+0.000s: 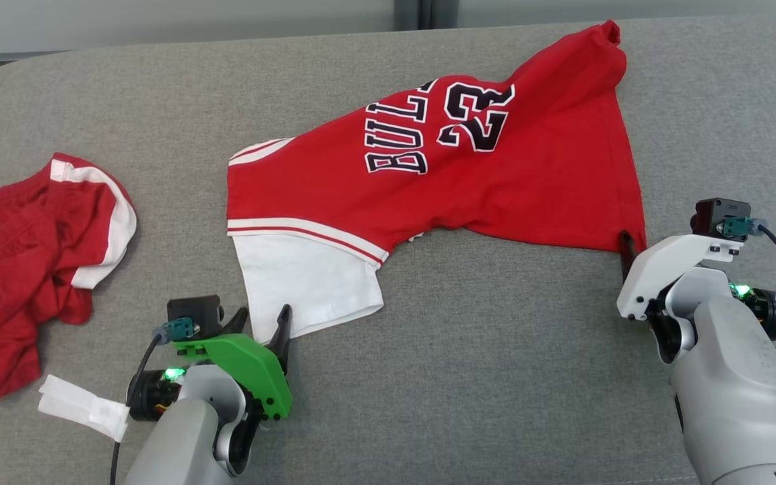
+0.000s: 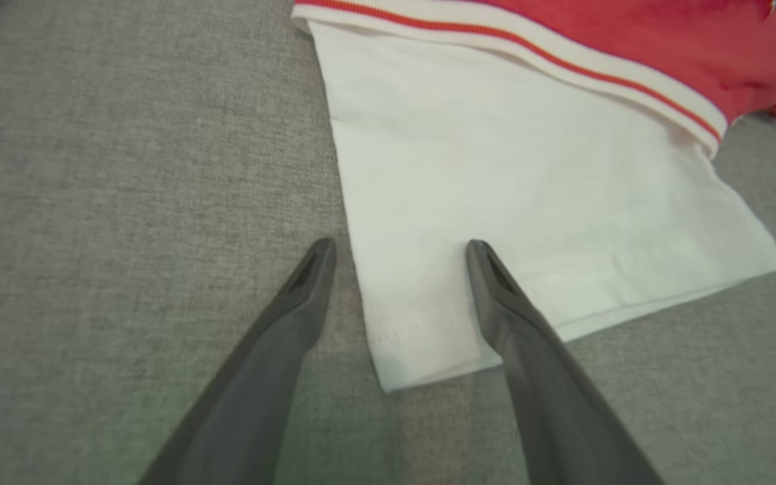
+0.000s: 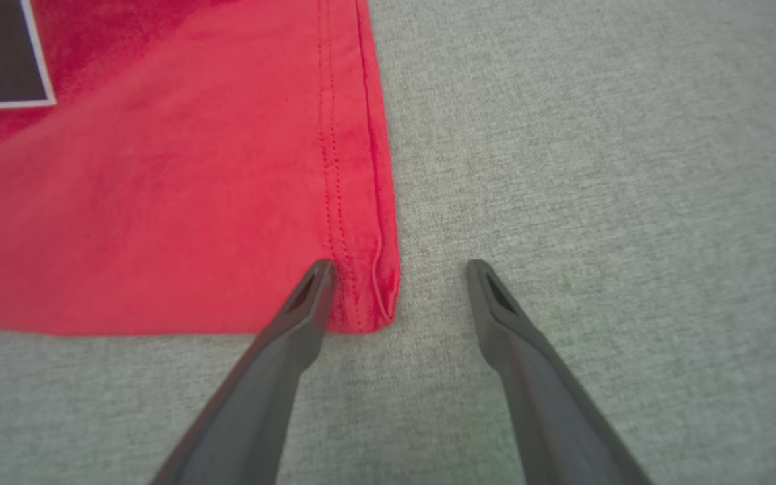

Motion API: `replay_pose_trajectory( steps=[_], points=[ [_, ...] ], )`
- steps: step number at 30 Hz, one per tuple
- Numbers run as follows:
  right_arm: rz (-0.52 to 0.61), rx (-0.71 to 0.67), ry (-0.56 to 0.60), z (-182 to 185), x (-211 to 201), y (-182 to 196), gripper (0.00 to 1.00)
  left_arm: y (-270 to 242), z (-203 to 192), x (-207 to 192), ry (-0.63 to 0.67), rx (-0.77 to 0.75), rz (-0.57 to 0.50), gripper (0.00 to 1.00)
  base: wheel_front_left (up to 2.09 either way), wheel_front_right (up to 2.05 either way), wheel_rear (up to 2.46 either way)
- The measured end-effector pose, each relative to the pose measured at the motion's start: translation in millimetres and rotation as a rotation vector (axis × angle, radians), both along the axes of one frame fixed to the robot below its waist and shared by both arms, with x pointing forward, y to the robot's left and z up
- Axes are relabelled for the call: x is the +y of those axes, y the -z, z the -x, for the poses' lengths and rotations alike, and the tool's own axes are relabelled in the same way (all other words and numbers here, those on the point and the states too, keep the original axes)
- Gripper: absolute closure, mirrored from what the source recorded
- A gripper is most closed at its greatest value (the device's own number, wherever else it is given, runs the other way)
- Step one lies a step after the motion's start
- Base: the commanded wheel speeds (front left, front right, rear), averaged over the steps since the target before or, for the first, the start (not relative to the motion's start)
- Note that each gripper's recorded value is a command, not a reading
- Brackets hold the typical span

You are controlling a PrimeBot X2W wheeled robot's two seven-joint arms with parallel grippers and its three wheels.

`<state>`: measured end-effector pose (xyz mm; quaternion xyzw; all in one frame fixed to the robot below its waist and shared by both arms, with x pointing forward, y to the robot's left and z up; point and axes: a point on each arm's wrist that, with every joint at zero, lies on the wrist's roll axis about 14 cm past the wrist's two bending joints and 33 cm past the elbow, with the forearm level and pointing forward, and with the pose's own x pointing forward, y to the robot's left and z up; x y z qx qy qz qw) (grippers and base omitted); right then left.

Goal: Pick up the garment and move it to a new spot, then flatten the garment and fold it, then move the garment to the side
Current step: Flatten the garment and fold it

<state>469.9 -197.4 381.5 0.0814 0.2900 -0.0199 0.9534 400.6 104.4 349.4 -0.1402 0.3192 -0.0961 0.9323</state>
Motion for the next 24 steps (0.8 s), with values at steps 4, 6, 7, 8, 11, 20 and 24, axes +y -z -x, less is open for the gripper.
replay_pose_trajectory(
  steps=[4,6,7,8,11,20,24],
  points=[
    [-0.011,0.020,-0.014,-4.3,8.0,6.7,0.00,2.0,2.6,-4.1,0.013,0.010,0.001,0.00,0.00,0.00,0.00],
    [-0.008,0.038,-0.030,-5.3,11.8,10.9,0.00,3.5,2.8,-4.9,0.018,0.016,-0.002,0.00,0.00,0.00,0.00],
    [-0.004,0.049,-0.039,-5.8,13.5,13.0,0.00,4.3,2.8,-5.0,0.019,0.019,-0.005,0.00,0.00,0.00,0.00],
    [-0.003,0.061,-0.047,-5.9,15.6,15.3,0.00,4.7,2.7,-5.5,0.020,0.022,-0.003,0.00,0.00,0.00,0.00],
    [0.002,0.093,-0.066,-4.8,19.5,20.7,0.00,6.4,3.1,-5.8,0.025,0.034,-0.005,0.00,0.00,0.00,0.00],
    [0.019,0.132,-0.113,-1.0,28.7,25.0,1.00,9.4,5.4,-12.3,0.064,0.059,-0.013,1.00,0.00,0.00,0.00],
    [0.017,0.122,-0.115,-1.7,29.6,22.9,1.00,8.5,5.2,-17.8,0.067,0.046,-0.001,1.00,0.00,0.00,0.00]
  ],
)
